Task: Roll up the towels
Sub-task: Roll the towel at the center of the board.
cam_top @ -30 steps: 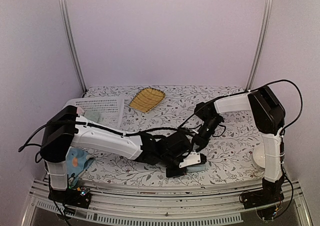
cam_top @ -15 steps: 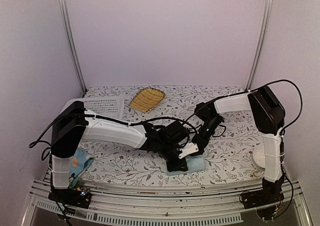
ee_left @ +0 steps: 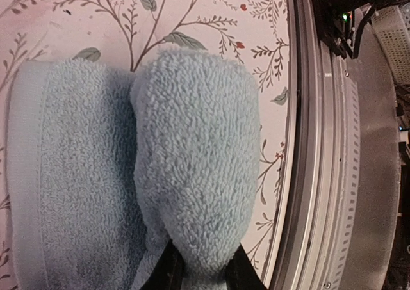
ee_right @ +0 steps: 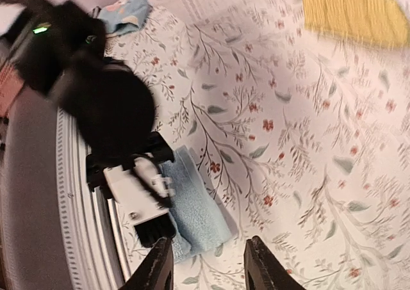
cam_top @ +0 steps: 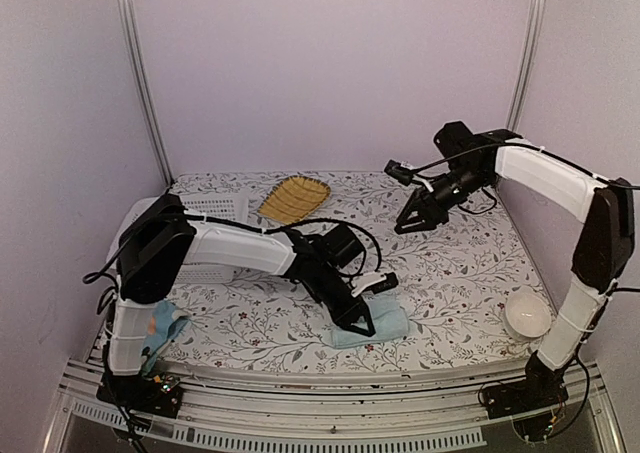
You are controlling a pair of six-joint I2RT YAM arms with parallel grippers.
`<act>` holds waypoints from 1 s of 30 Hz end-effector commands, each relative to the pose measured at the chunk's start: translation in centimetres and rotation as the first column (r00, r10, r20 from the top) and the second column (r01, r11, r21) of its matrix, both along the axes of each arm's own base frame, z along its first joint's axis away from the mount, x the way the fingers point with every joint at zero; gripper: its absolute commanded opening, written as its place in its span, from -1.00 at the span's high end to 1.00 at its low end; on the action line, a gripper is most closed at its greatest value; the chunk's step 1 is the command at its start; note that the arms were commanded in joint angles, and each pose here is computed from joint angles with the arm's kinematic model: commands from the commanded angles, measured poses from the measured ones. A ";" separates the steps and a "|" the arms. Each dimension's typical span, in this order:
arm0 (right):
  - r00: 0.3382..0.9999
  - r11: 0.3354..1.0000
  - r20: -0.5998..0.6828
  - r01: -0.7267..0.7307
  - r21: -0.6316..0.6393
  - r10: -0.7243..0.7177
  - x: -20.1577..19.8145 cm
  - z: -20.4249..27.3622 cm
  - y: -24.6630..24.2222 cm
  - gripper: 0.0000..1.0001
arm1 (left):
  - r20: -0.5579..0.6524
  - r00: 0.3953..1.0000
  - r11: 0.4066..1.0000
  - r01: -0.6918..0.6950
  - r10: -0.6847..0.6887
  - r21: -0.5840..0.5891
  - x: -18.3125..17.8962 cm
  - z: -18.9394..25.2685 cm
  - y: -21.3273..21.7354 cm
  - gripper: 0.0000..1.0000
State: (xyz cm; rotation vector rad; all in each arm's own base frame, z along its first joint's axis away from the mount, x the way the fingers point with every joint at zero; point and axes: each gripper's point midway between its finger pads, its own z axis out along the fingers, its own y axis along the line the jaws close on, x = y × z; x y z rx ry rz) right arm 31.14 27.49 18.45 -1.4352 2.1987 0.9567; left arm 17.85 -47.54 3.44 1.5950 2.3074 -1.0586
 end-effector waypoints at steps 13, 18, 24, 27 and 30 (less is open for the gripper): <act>0.868 0.949 0.387 -0.261 -0.179 0.311 -10.7 -3.6 0.6 -0.18 | -0.330 0.929 0.980 -0.120 0.167 0.159 1.5 -5.5 3.4 0.69; 0.830 0.925 0.419 -0.278 -0.259 0.367 -11.4 -7.2 2.2 -0.29 | -0.331 0.926 0.977 -0.129 0.179 0.169 1.8 -6.0 3.6 0.70; 0.793 0.903 0.452 -0.279 -0.327 0.409 -11.6 -10.9 3.3 -0.31 | -0.346 0.921 0.977 -0.126 0.179 0.169 1.8 -6.3 3.6 0.72; 0.787 0.900 0.452 -0.293 -0.323 0.419 -12.0 -12.4 3.7 -0.31 | -0.349 0.920 0.977 -0.121 0.177 0.178 1.9 -6.5 3.7 0.74; 0.774 0.884 0.453 -0.291 -0.366 0.442 -12.3 -14.1 3.5 -0.28 | -0.355 0.918 0.977 -0.120 0.177 0.179 2.0 -6.6 3.8 0.75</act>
